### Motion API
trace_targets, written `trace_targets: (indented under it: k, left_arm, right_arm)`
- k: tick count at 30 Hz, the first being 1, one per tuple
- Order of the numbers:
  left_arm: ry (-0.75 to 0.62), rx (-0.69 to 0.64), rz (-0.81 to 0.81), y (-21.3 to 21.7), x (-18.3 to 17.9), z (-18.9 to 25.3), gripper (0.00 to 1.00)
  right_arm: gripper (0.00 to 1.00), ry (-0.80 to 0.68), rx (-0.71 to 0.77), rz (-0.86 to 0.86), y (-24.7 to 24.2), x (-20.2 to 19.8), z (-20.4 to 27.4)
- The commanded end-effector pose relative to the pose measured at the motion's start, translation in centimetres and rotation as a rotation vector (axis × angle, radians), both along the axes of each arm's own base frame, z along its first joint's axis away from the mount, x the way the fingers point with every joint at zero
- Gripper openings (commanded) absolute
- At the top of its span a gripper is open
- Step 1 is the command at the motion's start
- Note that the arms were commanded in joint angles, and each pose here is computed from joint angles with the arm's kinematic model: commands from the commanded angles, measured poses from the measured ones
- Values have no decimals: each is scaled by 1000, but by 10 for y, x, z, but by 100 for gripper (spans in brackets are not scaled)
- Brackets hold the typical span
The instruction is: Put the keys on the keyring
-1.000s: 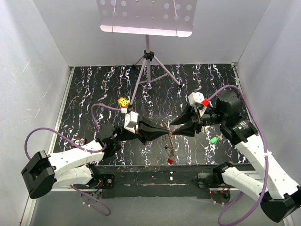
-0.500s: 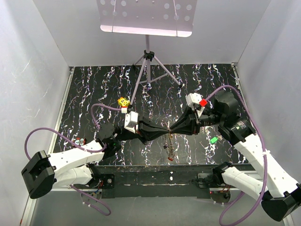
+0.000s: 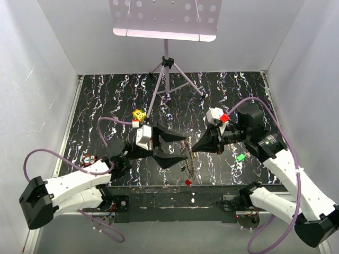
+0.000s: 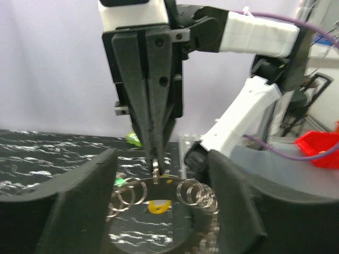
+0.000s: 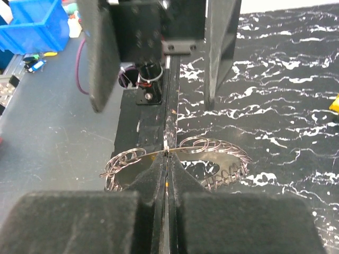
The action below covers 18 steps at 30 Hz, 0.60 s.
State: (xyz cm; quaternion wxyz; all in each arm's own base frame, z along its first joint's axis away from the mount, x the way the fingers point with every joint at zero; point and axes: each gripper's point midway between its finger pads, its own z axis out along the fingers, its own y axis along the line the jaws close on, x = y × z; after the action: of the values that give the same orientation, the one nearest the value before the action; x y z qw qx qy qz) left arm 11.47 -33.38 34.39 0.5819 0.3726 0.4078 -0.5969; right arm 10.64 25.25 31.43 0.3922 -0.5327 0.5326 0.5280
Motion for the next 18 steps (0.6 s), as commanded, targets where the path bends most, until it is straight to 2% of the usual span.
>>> trace_targets:
  k: [1, 4, 9, 12, 15, 18]
  left_arm:
    - [0, 109, 11, 15, -5, 2, 80]
    - [36, 293, 35, 23, -3, -17, 93]
    - [15, 573, 41, 17, 13, -41, 96]
    - [17, 669, -17, 2, 20, -52, 85]
    - [4, 655, -82, -13, 20, -48, 74]
    - [2, 627, -84, -24, 26, -49, 68]
  right_arm:
    - [1, -103, -51, 14, -8, -3, 5]
    - [1, -162, -143, 29, -18, -2, -7]
    - [1, -261, -313, 60, -36, 5, -19]
    - [1, -301, -413, 82, -46, 12, -23]
    - [1, -316, -474, 88, -52, 18, -23]
    - [1, -297, -523, 93, -56, 20, -26]
